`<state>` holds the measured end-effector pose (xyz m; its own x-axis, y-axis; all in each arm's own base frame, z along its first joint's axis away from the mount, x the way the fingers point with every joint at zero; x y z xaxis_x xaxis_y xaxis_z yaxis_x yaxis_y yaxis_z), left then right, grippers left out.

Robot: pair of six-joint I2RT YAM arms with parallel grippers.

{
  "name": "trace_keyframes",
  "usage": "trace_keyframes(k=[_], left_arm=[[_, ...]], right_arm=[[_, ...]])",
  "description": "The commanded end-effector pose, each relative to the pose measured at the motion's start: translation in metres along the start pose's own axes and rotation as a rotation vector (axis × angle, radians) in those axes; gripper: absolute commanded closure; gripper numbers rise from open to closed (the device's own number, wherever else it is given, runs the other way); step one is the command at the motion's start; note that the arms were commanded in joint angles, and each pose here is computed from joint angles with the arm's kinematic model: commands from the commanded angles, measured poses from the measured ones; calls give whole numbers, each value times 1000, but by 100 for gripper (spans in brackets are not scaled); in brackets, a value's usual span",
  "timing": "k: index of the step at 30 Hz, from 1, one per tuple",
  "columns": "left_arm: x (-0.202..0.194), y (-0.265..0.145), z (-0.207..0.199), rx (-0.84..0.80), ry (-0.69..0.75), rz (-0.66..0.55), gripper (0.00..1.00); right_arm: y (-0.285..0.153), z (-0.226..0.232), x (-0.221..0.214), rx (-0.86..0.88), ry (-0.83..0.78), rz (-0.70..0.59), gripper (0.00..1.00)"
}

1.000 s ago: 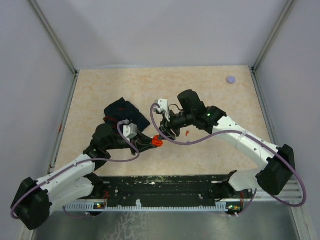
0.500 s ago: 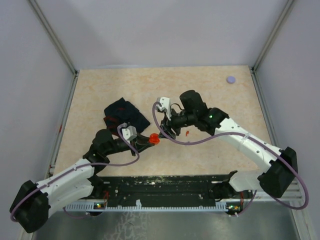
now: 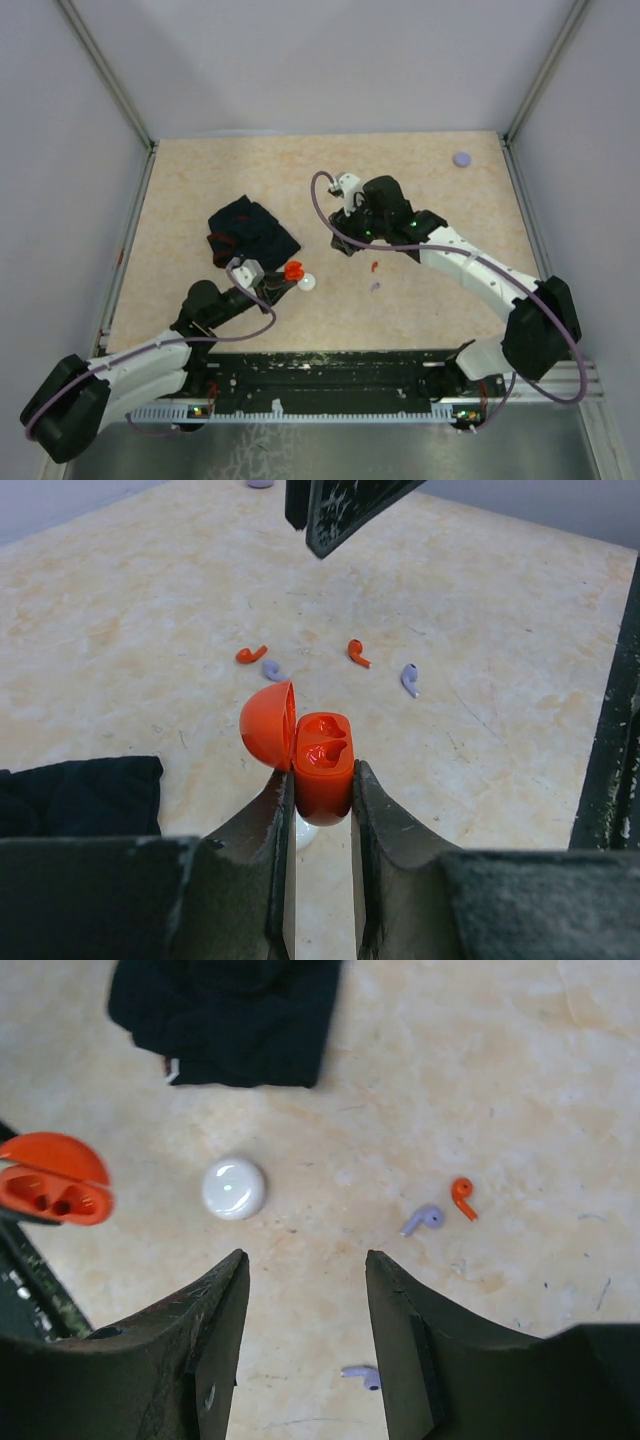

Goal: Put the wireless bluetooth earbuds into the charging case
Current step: Pick up the earbud from the center of the board.

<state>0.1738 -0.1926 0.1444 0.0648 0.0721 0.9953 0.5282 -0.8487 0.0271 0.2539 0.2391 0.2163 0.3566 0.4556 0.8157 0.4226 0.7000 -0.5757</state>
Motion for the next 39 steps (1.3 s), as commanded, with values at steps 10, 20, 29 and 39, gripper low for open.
trace_keyframes(k=[10, 20, 29, 39], left_arm=[[8, -6, 3, 30, 65, -90, 100], [2, -4, 3, 16, 60, -54, 100], [1, -2, 3, 11, 58, -39, 100], [0, -1, 2, 3, 58, -32, 100]], right_arm=[[63, -63, -11, -326, 162, 60, 55], [100, -89, -37, -409, 208, 179, 61], [118, -100, -46, -445, 210, 225, 63], [122, -103, -51, -457, 212, 257, 64]])
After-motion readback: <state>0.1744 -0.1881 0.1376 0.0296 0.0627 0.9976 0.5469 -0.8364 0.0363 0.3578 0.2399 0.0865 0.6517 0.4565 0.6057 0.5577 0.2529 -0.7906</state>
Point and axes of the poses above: each gripper's point midway between its finger pads, its own y axis out along the fingers, its own z axis along the line the jaws close on, x = y × z, the point moved 5 cm from there along -y, back along the fingers, and after that the axes turned 4 degrees about -y, right-handed, at the moved point
